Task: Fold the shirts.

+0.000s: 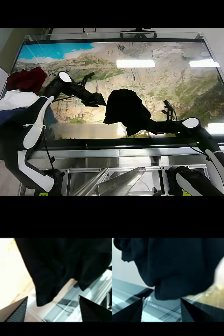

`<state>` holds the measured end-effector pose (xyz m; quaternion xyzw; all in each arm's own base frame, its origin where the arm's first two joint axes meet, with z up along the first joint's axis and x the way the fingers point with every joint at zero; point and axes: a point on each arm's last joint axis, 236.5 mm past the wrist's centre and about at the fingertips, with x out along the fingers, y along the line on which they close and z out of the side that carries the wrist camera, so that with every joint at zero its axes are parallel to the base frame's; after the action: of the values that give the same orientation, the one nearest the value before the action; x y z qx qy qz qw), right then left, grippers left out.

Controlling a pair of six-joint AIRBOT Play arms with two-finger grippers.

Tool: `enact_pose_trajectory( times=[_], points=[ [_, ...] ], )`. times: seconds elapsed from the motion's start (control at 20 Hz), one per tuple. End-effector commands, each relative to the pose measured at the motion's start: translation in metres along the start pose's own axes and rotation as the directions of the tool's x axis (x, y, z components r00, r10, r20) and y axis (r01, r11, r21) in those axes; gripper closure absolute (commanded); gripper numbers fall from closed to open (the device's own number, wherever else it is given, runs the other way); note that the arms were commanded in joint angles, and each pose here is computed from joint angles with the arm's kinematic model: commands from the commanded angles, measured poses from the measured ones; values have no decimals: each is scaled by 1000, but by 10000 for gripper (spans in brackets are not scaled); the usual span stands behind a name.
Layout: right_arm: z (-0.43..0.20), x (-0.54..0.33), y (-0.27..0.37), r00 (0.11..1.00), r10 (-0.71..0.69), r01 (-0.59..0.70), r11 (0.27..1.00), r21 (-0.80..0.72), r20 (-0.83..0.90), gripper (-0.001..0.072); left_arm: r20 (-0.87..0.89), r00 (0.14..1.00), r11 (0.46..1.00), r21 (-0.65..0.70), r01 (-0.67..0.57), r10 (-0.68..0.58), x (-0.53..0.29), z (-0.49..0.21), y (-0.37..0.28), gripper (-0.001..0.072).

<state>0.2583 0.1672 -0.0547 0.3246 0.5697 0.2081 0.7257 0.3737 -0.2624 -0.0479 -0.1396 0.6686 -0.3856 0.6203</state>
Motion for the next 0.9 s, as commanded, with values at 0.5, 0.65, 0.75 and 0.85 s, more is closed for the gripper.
enact_pose_trajectory(
  times=[0.5, 0.65, 0.75, 0.85],
  points=[
    [10, 61, 10, 992, 119, -123, 988, 97, 45, 573, -117, 993, 999, 33, -8, 12, 73, -25, 4, 457],
    [10, 60, 13, 991, 128, -132, 987, 96, 42, 692, -103, 995, 998, 57, -4, 10, 68, -17, -2, 707],
    [10, 57, 21, 988, 154, -156, 986, 56, 32, 692, -102, 995, 996, 89, 13, -4, 51, -8, -14, 708],
    [14, 50, 31, 985, 169, -170, 985, 9, 43, 693, -111, 994, 992, 117, 34, -21, 30, -1, -28, 708]
  ],
)
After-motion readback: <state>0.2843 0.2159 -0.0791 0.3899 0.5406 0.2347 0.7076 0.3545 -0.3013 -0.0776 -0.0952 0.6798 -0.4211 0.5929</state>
